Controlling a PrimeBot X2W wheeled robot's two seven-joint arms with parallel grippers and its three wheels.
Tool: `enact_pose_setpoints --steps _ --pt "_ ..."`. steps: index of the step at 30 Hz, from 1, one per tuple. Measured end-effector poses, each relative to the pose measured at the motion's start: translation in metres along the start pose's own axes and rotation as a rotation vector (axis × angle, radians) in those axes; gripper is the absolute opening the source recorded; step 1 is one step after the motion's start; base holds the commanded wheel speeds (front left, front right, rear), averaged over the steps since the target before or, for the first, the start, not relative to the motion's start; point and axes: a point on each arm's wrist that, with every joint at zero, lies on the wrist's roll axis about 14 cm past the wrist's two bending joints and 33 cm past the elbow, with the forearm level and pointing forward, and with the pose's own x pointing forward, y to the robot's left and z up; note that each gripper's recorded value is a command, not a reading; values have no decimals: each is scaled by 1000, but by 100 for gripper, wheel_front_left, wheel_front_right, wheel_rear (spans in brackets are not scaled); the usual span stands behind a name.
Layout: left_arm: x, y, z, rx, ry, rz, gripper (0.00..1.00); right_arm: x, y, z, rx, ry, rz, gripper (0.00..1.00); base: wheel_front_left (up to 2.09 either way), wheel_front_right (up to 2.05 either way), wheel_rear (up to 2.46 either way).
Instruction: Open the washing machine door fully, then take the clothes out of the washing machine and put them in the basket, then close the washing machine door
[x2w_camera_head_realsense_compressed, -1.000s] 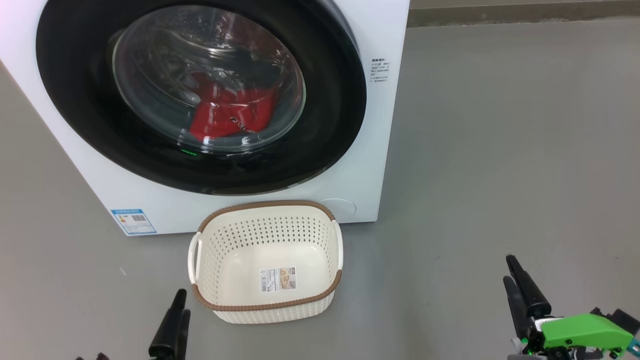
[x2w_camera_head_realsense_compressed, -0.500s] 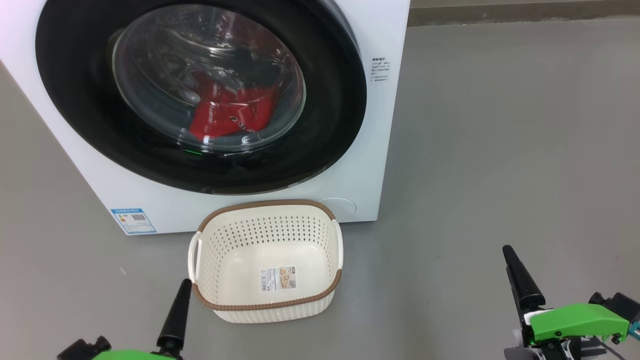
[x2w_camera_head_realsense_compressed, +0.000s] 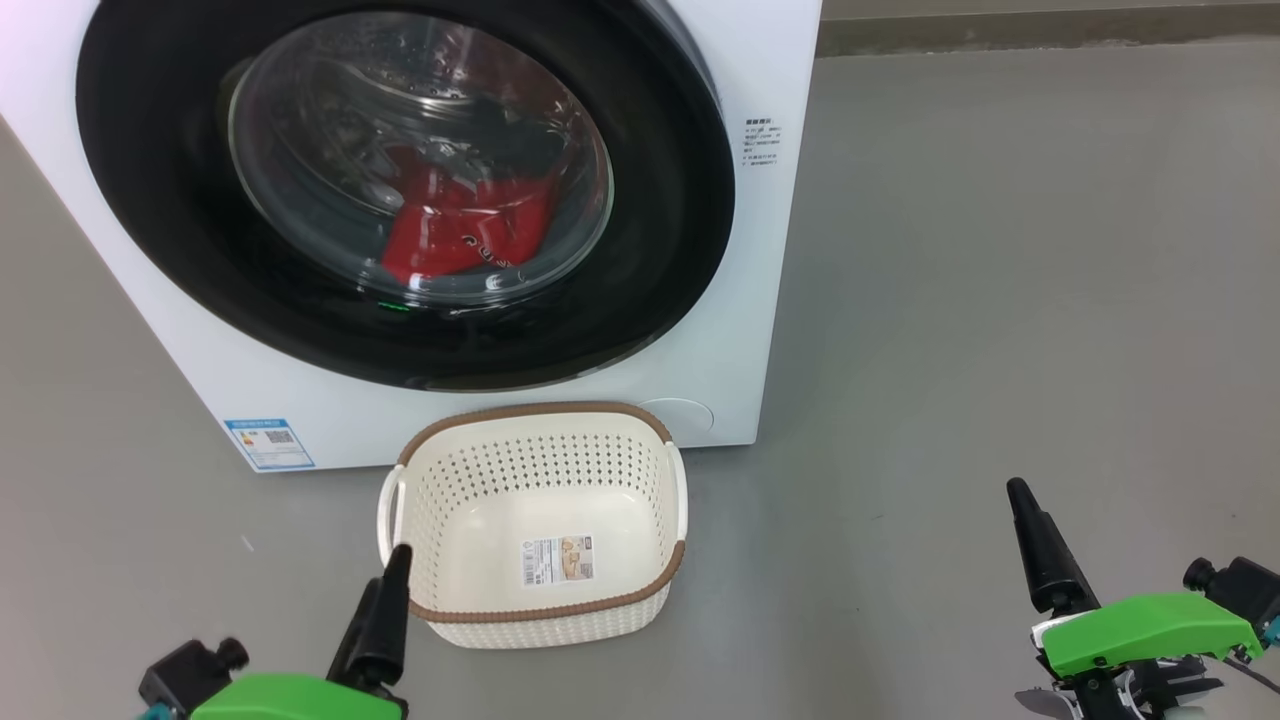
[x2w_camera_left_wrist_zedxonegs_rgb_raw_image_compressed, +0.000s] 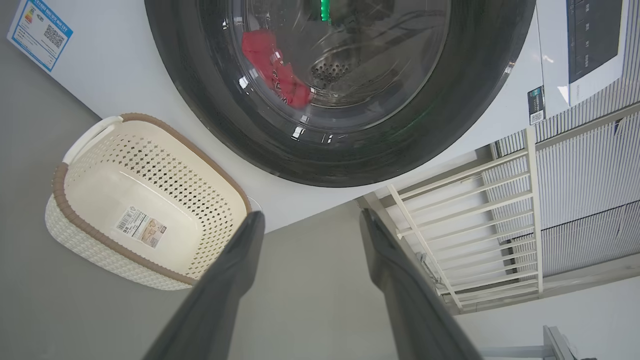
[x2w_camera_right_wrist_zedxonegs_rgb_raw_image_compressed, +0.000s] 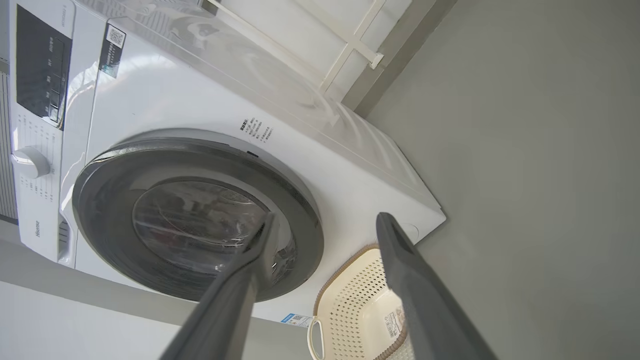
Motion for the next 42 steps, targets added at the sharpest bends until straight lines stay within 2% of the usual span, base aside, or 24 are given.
enact_pose_setpoints --steps 11,18,42 --pt "7 -16 2 188 -20 -34 100 5 11 6 -175 -20 35 100 0 0 0" --pt "8 -23 3 293 -34 -42 100 9 20 10 -243 -43 59 100 0 0 0" --pt "19 -48 6 579 -99 -100 100 16 53 19 -615 -109 161 100 0 0 0"
